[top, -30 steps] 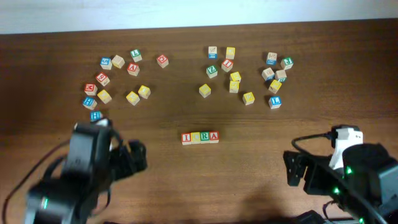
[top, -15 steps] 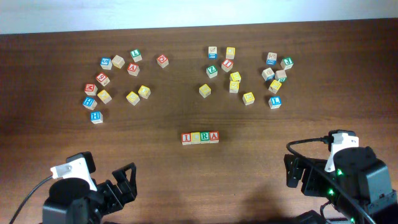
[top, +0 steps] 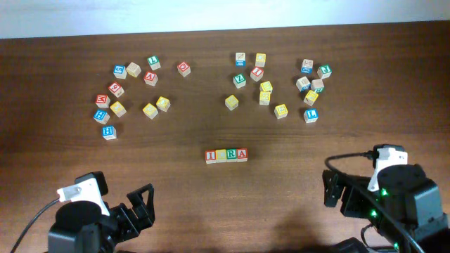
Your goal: Spell out ICRA
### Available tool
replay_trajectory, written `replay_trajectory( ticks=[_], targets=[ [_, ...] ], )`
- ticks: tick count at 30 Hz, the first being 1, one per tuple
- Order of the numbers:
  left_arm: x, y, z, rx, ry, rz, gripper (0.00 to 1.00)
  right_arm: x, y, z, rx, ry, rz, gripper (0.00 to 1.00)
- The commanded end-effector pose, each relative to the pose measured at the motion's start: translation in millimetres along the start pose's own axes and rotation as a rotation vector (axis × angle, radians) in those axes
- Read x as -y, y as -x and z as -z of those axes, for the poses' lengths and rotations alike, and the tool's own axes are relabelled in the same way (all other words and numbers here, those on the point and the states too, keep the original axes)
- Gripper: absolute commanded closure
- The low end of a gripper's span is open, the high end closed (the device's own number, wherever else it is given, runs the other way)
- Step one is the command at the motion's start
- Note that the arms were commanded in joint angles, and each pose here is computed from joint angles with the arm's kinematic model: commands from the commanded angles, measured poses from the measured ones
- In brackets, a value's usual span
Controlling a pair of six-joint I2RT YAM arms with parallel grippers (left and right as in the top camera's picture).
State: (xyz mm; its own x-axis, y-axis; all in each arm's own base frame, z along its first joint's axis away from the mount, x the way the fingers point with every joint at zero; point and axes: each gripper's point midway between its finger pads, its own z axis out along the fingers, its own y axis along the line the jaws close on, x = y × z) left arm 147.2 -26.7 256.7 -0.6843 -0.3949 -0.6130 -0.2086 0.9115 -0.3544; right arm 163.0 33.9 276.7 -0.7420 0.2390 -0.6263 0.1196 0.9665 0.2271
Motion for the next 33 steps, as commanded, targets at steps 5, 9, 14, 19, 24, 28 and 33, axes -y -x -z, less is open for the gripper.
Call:
replay_trajectory(
  ticks=[5,9,14,19,24,28,33],
  targets=[
    [-2,-1,-1,0.000,0.011,0.008,0.01,24,9,-36,0.185,-0.032,-0.017,0.02],
    [-2,-1,-1,0.000,0.011,0.008,0.01,39,11,-44,0.399,-0.010,-0.082,0.01],
    [-3,-1,-1,0.000,0.012,0.008,0.01,29,9,-67,0.539,0.094,0.031,0.02],
    [-2,-1,-1,0.000,0.011,0.008,0.01,10,21,-75,0.740,0.206,0.128,0.02],
    [-3,-1,-1,0.000,0.012,0.008,0.01,6,25,-76,0.862,0.236,0.166,0.02],
    [-2,-1,-1,0.000,0.011,0.008,0.01,3,26,-70,0.901,0.227,0.221,0.02],
    [-2,-1,-1,0.000,0.011,0.008,0.01,0,28,-66,0.919,0.238,0.247,0.02]
  ],
)
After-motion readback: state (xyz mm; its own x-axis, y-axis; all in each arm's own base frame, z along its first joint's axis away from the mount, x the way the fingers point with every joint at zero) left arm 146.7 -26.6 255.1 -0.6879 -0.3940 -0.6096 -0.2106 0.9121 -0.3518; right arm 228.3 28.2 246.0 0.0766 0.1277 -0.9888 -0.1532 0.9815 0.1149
